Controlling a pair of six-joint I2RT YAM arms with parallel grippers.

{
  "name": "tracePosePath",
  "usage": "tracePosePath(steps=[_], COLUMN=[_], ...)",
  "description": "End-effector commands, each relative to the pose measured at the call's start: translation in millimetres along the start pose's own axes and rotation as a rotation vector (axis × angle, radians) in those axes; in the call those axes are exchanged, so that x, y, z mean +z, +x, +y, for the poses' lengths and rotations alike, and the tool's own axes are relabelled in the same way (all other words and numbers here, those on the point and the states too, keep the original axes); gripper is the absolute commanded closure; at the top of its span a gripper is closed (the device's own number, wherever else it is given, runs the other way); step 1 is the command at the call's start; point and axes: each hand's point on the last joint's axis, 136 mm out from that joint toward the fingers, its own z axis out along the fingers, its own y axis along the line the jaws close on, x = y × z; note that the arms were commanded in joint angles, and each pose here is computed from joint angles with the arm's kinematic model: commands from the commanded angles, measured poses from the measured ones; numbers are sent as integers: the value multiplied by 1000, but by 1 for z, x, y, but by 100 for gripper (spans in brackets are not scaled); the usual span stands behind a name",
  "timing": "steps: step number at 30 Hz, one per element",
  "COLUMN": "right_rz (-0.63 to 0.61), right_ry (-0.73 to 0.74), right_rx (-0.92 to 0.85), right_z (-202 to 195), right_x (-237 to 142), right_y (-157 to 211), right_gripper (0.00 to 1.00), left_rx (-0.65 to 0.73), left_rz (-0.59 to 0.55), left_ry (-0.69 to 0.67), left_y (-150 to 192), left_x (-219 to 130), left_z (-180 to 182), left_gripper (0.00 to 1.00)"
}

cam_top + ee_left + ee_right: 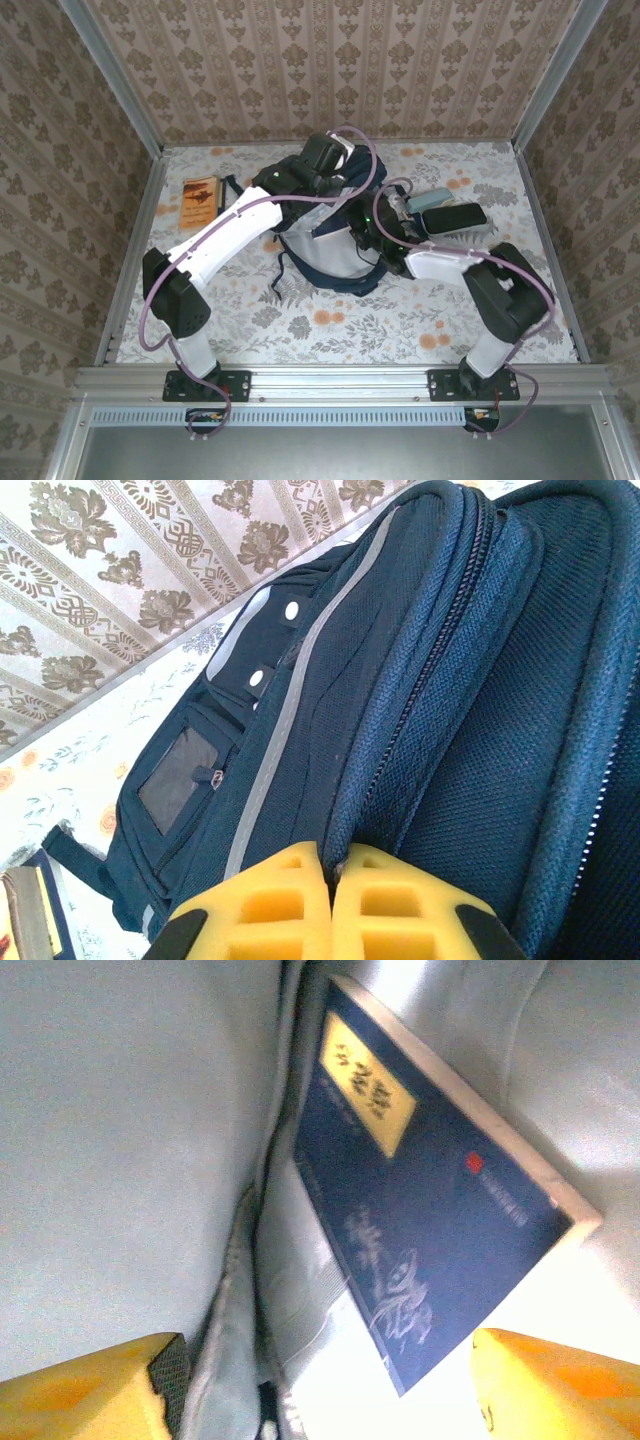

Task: Pack books, pencil case, and school supplies into a backpack

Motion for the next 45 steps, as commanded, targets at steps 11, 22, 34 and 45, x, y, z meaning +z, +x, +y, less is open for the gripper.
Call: tracePosePath(steps=[11,22,34,45], right_rz=[-84,-76,89,126], right_ry=[437,429,363,358], right_rx=[-116,-253,-264,-242], right_z=[-90,-61,-53,-60], right_x=[-131,-155,-125,-124], right_y=[-29,-61,-34,-24], right_gripper=[19,14,12,13], left_rx=[-269,-696,-953,-1058], left_rz=[-34,121,278,357], left_ry=[255,118,-264,-219], left_y=[-4,84,221,279], left_x=[-8,23,59,98], left_z=[0,110,288,358], left_gripper=[54,19,24,23])
